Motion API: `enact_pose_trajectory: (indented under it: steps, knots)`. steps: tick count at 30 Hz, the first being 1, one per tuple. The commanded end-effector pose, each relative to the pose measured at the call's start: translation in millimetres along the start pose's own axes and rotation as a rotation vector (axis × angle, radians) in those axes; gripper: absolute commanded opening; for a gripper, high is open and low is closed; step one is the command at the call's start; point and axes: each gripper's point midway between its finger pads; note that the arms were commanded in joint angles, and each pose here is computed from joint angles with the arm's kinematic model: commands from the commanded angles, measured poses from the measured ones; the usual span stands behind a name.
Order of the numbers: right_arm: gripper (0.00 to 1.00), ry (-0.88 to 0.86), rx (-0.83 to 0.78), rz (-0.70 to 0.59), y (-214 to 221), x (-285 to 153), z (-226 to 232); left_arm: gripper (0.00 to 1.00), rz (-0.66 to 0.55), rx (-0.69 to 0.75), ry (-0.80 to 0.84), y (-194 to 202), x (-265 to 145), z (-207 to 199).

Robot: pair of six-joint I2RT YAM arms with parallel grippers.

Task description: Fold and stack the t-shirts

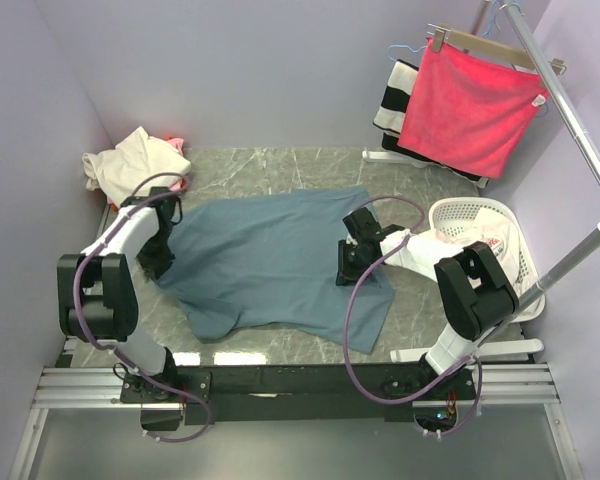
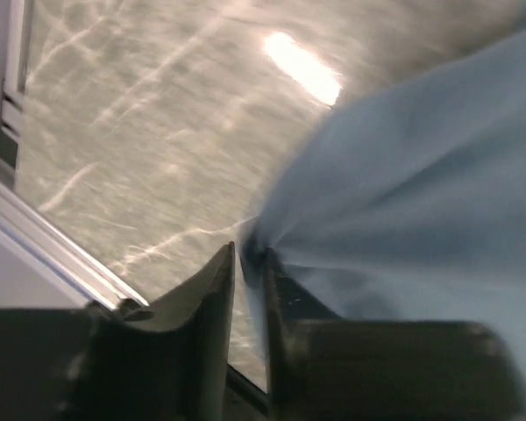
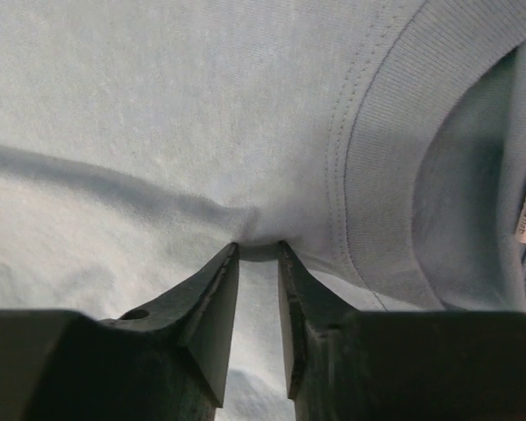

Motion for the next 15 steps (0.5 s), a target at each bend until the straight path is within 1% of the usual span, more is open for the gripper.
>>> enact_pose_trajectory:
  steps: [1, 2, 3, 4, 6, 10, 11, 13, 14, 15]
  knots:
    - [0.36, 0.1, -0.04, 0.066, 19.0, 0.4, -29.9, 0.62, 0.036, 0.012, -0.036, -11.3, 11.8, 9.1]
    - [0.4, 0.098, -0.048, 0.053, 14.9, -3.1, -27.8, 0.82, 0.029, 0.019, -0.042, -14.5, 12.9, 8.9]
    - [0.41, 0.095, -0.063, 0.036, 9.7, -6.3, -26.6, 0.99, 0.012, 0.016, -0.062, -20.7, 12.3, 10.9]
    - [0.42, 0.107, -0.069, 0.021, 5.1, -9.5, -27.8, 1.0, -0.025, 0.002, -0.07, -34.3, 7.3, 11.1]
    - [0.44, 0.109, -0.073, -0.028, -9.7, -22.3, -26.0, 0.99, -0.067, -0.01, -0.053, -49.2, 0.1, 8.4]
    - [0.46, 0.103, -0.038, -0.143, -42.6, -49.8, -27.8, 0.99, -0.199, -0.081, 0.061, -92.6, -27.5, -7.8]
    - [0.46, 0.092, -0.036, -0.191, -55.8, -61.1, -25.3, 0.99, -0.212, -0.089, 0.119, -98.9, -32.3, -17.3]
    - [0.47, 0.094, -0.024, -0.235, -70.3, -71.9, -29.2, 0.99, -0.28, -0.11, 0.2, -121.9, -40.1, -33.8]
    - [0.47, 0.089, -0.026, -0.262, -80.9, -78.5, -27.3, 0.99, -0.294, -0.112, 0.234, -128.2, -41.2, -42.1]
    - [0.47, 0.1, -0.029, -0.278, -87.0, -81.4, -29.5, 1.0, -0.288, -0.093, 0.318, -131.3, -44.0, -59.6]
Point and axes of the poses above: each gripper's point midway between its finger pads, its own x axis out along the fingers, its own z axis along the line the jaws close on, y = z × x, and after that the axes turned 2 degrees about -x, right-handed
